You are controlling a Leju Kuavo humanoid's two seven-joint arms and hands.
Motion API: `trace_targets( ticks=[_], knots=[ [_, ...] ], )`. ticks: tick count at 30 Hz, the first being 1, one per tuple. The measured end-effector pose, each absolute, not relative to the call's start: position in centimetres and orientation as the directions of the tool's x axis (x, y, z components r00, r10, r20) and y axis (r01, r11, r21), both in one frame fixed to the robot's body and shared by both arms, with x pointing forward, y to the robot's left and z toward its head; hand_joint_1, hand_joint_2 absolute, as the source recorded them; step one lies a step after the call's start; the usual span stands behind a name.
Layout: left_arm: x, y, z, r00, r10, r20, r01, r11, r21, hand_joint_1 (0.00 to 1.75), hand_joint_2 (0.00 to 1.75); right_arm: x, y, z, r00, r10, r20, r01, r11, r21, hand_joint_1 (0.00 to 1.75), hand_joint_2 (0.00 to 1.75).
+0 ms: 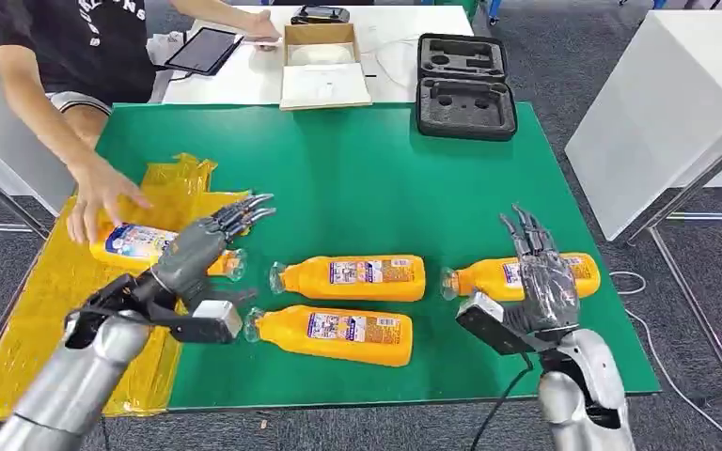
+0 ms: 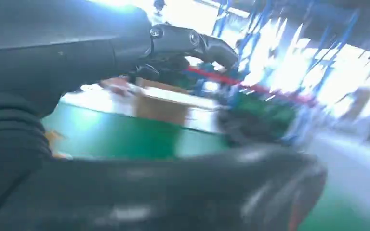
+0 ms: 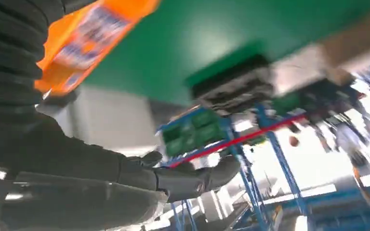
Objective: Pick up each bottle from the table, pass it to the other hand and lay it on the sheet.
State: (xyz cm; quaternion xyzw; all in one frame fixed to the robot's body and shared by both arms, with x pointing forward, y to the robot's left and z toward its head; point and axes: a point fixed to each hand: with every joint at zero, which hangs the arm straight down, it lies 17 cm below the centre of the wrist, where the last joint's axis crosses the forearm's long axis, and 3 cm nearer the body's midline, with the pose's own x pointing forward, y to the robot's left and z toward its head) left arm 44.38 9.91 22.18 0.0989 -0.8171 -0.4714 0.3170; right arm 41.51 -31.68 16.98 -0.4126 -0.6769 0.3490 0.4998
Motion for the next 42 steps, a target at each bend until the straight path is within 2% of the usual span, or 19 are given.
trace_targets(
  ticks=[1, 2, 7, 12, 20, 21, 26, 30, 34, 42],
  knots=[
    [43.2, 9.6, 22.6, -0.783, -0.408, 0.470, 0.166, 0.591, 0.789, 0.00, 1.75, 41.9, -32.5, 16.8, -0.148, 0.925, 0.350, 0.183, 0.373, -0.909, 0.00, 1.75],
    [42.2, 9.4, 23.0, -0.784, -0.362, 0.504, 0.188, 0.636, 0.748, 0.00, 0.00, 42.3, -33.4, 16.7, -0.146, 0.936, 0.321, 0.157, 0.343, -0.926, 0.00, 1.75],
    [38.0, 9.0, 24.9, -0.806, -0.180, 0.564, 0.253, 0.756, 0.604, 0.00, 0.00, 44.6, -39.1, 15.7, -0.159, 0.970, 0.181, -0.032, 0.178, -0.984, 0.00, 1.75],
    [36.9, 9.3, 25.6, -0.808, -0.155, 0.568, 0.250, 0.783, 0.569, 0.00, 0.00, 45.7, -43.6, 16.6, -0.130, 0.988, 0.085, -0.058, 0.078, -0.995, 0.00, 1.75],
    [36.5, 9.4, 26.2, -0.809, -0.142, 0.570, 0.247, 0.798, 0.549, 0.00, 0.00, 45.7, -45.3, 16.3, -0.122, 0.992, 0.038, -0.085, 0.028, -0.996, 0.00, 1.75],
    [36.5, 9.4, 26.2, -0.809, -0.136, 0.572, 0.250, 0.800, 0.545, 0.00, 1.75, 45.7, -45.4, 16.2, -0.117, 0.992, 0.038, -0.092, 0.027, -0.995, 0.00, 1.75],
    [36.3, 9.7, 27.4, -0.803, -0.081, 0.591, 0.271, 0.834, 0.482, 0.00, 1.75, 46.4, -47.6, 17.1, -0.141, 0.989, 0.046, -0.168, 0.022, -0.985, 0.00, 1.75],
    [36.4, 9.6, 28.0, -0.803, -0.067, 0.592, 0.273, 0.842, 0.465, 0.00, 1.75, 46.9, -48.9, 17.6, -0.167, 0.976, 0.140, -0.304, 0.084, -0.949, 0.00, 1.75],
    [36.5, 9.7, 28.2, -0.801, -0.058, 0.596, 0.276, 0.847, 0.455, 0.00, 1.75, 47.7, -51.2, 18.3, -0.147, 0.978, 0.147, -0.375, 0.083, -0.923, 0.00, 1.75],
    [37.3, 10.1, 29.0, -0.784, 0.002, 0.620, 0.304, 0.873, 0.381, 0.00, 1.75, 44.3, -53.9, 12.8, -0.067, 0.986, 0.151, -0.517, 0.095, -0.851, 0.00, 1.75]
  ],
)
